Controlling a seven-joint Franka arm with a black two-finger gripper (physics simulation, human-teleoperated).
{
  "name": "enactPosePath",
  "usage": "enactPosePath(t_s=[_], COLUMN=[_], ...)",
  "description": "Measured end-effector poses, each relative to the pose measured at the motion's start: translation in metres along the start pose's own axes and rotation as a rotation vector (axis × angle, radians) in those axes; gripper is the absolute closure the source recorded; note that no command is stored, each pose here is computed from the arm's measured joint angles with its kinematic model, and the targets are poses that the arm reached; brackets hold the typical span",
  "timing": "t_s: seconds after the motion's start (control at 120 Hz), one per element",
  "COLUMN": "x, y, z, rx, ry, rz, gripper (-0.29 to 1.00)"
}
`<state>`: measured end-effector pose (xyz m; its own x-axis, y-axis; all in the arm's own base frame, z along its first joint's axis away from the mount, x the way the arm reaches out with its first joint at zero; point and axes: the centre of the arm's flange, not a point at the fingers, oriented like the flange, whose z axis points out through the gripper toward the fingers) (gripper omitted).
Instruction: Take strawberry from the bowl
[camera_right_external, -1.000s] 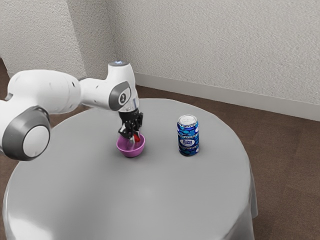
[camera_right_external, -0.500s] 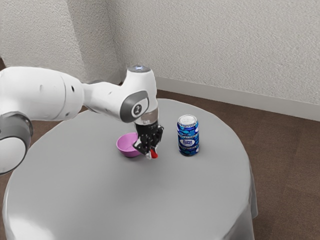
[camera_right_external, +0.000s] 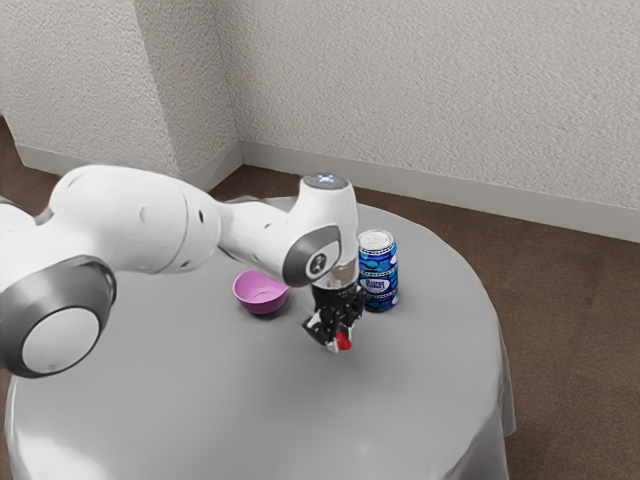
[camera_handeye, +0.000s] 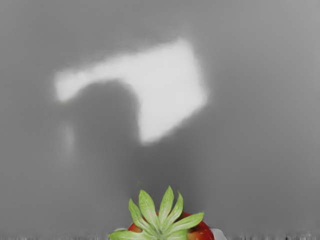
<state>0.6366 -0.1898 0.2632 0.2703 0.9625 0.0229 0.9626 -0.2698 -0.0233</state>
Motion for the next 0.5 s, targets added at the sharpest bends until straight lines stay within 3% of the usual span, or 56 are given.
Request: enactPosePath(t_s=[0.15,0.308,0.5], x=[-0.001,0.012,0.124], y=[0.002,-0.004,-0.023], z=[-0.001,-0.048,-0.119], rx=[-0.021,-0.065,-0.099], ry=[-0.002,-0.021,0.011], rz=[0.003,0.01,-0.076], gripper=[0.32,0.16,0.08])
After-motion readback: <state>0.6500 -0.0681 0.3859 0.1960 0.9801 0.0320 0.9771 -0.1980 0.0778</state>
